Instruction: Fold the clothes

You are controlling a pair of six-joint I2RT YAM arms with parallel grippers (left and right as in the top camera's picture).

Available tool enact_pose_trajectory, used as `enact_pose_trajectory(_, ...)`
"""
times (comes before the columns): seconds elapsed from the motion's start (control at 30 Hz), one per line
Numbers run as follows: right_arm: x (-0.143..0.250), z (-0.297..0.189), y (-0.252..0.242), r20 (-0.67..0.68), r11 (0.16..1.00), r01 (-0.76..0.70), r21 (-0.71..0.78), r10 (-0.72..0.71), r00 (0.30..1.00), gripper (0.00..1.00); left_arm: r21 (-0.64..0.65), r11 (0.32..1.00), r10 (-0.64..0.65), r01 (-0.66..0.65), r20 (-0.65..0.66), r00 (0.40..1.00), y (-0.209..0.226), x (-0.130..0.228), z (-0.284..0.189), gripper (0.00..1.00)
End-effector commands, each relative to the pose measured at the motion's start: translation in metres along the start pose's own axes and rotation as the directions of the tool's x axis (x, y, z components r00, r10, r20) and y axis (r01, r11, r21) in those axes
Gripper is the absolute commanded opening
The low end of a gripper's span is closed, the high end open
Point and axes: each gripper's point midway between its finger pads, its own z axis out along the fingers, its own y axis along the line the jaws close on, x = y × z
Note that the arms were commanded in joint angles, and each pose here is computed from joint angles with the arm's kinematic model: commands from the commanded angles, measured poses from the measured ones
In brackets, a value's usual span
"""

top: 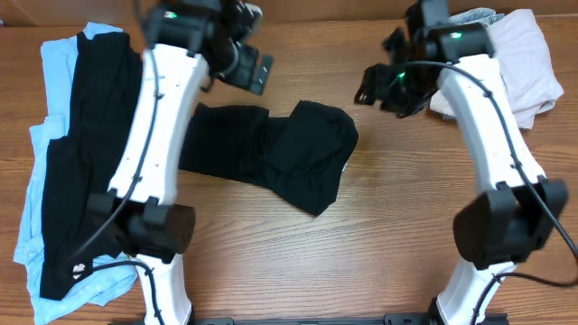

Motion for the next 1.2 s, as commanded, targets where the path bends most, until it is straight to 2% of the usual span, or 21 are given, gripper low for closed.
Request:
enact_pose_trajectory(0.0, 0.019, 0.034, 0.005, -0.092, 1.0, -0.027, -0.016, 0.025, 0.995, 0.63, -0.015, 0.999, -0.047, 0.048, 0.073, 0.996, 0.014, -0.01, -0.028, 1.0)
enact_pose_trajectory(0.23, 0.054, 0.088, -0.004, -0.174, 0.991, -0.128, 0.023, 0.13, 0.976, 0.65, -0.039, 0.995, -0.088, 0.09, 0.052, 0.995, 0.036, -0.004, -0.023, 1.0)
enact_pose_trajectory(0.43, 0.071, 0.124, -0.007, -0.181, 0.995, -0.098, 0.019, 0.099, 0.978, 0.75, -0.058, 0.994, -0.097, 0.097, -0.006, 0.995, 0.041, 0.009, -0.007, 1.0)
enact_pose_trajectory(0.63, 0.085, 0.148, -0.022, -0.153, 0.989, -0.092, 0.119, 0.11, 0.982, 0.77, -0.086, 0.991, -0.103, 0.098, -0.058, 0.993, 0.047, 0.02, 0.011, 1.0)
enact_pose_trajectory(0.9, 0.097, 0.164, -0.026, -0.152, 0.985, -0.117, 0.126, 0.135, 0.979, 0.76, -0.092, 0.991, -0.107, 0.099, -0.094, 0.99, 0.048, 0.03, 0.027, 1.0)
enact_pose_trajectory(1.07, 0.095, 0.165, -0.016, -0.158, 0.994, -0.079, 0.073, 0.09, 0.983, 0.68, -0.091, 0.991, -0.109, 0.099, -0.106, 0.988, 0.049, 0.033, 0.032, 1.0)
enact_pose_trajectory(1.17, 0.094, 0.166, -0.01, -0.156, 0.998, -0.056, 0.039, 0.061, 0.986, 0.52, -0.091, 0.991, -0.109, 0.099, -0.108, 0.988, 0.049, 0.034, 0.033, 1.0)
